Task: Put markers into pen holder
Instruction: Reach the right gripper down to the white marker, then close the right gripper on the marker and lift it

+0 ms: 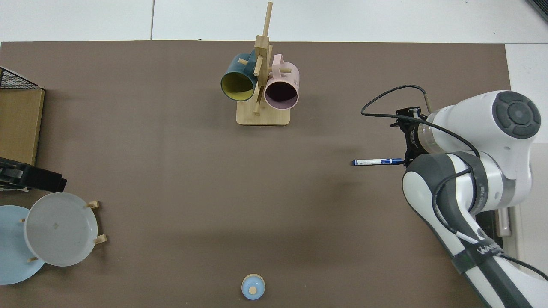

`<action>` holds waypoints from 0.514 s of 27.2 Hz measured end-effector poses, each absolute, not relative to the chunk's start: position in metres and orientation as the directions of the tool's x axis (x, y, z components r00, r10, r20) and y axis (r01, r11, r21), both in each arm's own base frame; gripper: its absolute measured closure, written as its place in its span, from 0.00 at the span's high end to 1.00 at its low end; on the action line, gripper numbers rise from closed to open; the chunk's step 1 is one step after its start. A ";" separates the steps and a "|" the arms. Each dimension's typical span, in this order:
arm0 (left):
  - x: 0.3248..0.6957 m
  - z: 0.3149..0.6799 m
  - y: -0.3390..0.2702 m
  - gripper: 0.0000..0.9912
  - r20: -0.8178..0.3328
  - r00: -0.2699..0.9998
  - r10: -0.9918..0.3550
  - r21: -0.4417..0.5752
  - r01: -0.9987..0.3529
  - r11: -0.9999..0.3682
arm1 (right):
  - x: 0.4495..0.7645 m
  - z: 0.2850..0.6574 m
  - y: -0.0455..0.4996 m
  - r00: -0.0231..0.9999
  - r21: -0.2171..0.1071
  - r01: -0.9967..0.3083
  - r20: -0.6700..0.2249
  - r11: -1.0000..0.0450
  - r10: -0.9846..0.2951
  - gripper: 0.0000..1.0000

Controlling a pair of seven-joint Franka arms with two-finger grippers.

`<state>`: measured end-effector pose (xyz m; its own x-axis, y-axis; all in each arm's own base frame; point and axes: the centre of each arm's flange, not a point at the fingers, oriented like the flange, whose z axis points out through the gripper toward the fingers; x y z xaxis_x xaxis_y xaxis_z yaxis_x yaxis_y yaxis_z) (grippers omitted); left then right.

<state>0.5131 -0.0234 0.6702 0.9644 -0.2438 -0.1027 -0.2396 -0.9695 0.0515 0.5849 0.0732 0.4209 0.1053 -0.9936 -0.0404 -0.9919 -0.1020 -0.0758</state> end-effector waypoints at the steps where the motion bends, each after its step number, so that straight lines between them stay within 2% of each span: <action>1: 0.513 0.670 -0.023 1.00 -0.105 0.964 -0.244 0.052 -0.240 -0.969 | 0.585 0.417 0.072 0.098 -0.074 -0.993 -0.041 -0.095 -0.994 0.99; 14: 0.507 0.668 -0.022 1.00 -0.113 0.963 -0.244 0.056 -0.239 -0.969 | 0.591 0.356 0.069 0.077 -0.075 -0.994 -0.044 -0.073 -0.996 1.00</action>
<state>0.5069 -0.0225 0.6682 0.9631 -0.2442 -0.1132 -0.2392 -0.9694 0.0558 0.5909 0.0688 0.3564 0.0768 -0.9961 -0.0440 -0.9945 -0.0734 -0.0750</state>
